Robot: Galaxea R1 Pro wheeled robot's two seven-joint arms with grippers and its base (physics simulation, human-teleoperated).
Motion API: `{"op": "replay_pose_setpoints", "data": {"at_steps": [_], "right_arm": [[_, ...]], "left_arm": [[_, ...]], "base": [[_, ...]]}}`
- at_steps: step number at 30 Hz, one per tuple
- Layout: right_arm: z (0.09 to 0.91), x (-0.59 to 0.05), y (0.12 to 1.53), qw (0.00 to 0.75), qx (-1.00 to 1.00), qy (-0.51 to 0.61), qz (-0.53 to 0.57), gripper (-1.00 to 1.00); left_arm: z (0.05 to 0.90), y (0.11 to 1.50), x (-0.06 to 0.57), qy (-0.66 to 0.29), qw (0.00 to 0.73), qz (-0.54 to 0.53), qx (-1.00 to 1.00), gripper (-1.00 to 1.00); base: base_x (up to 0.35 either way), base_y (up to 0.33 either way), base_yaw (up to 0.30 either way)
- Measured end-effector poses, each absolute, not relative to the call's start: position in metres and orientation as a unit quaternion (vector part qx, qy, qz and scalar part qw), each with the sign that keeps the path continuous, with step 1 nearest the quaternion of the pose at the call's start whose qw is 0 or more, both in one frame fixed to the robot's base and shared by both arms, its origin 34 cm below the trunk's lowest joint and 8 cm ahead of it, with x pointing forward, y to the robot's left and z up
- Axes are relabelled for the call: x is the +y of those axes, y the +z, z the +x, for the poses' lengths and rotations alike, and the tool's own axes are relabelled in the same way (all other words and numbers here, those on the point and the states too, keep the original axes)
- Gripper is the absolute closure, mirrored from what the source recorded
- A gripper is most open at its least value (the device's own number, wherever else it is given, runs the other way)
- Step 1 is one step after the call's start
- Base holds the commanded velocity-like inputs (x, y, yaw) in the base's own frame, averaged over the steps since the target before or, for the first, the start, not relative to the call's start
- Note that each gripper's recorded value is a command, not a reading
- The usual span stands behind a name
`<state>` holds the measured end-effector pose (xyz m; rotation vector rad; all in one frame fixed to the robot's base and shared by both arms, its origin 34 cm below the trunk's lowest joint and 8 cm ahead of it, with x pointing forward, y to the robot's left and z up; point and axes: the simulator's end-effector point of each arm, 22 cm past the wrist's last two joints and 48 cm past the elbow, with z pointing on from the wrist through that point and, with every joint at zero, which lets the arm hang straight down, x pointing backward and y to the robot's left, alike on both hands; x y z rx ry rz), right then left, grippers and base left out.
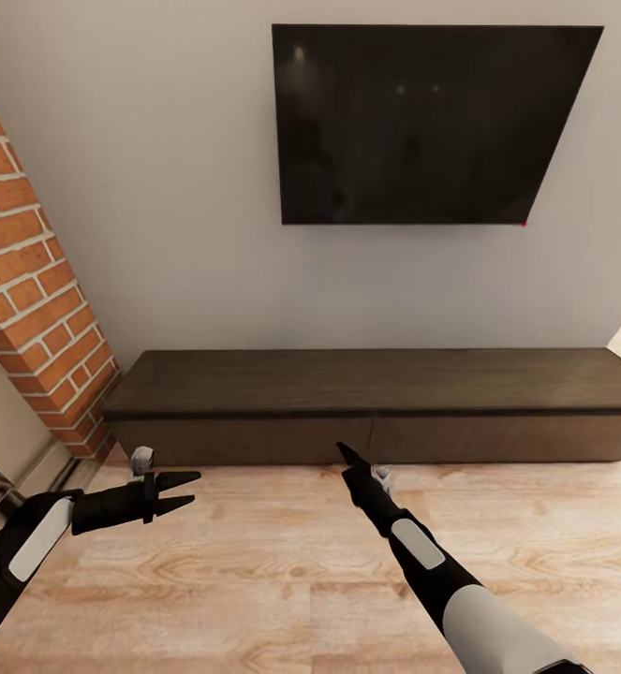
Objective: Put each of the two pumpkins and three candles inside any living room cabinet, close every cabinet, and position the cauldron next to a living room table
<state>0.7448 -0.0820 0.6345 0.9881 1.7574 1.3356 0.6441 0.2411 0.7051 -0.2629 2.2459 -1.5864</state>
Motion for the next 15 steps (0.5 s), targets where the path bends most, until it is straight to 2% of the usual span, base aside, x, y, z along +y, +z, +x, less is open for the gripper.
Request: {"op": "replay_pose_setpoints", "data": {"at_steps": [4, 15], "right_arm": [[0.742, -0.079, 0.625, 0.348, 0.684, 0.517, 0.38, -1.0], [0.748, -0.094, 0.614, 0.393, 0.667, 0.508, 0.377, -1.0]], "left_arm": [[0.643, 0.699, 0.24, -0.567, 0.189, -0.092, 0.797, -1.0], [0.632, 0.686, 0.228, -0.592, 0.179, -0.077, 0.782, -1.0]], "base": [[0.0, 0.0, 0.0], [0.0, 0.0, 0.0]]}}
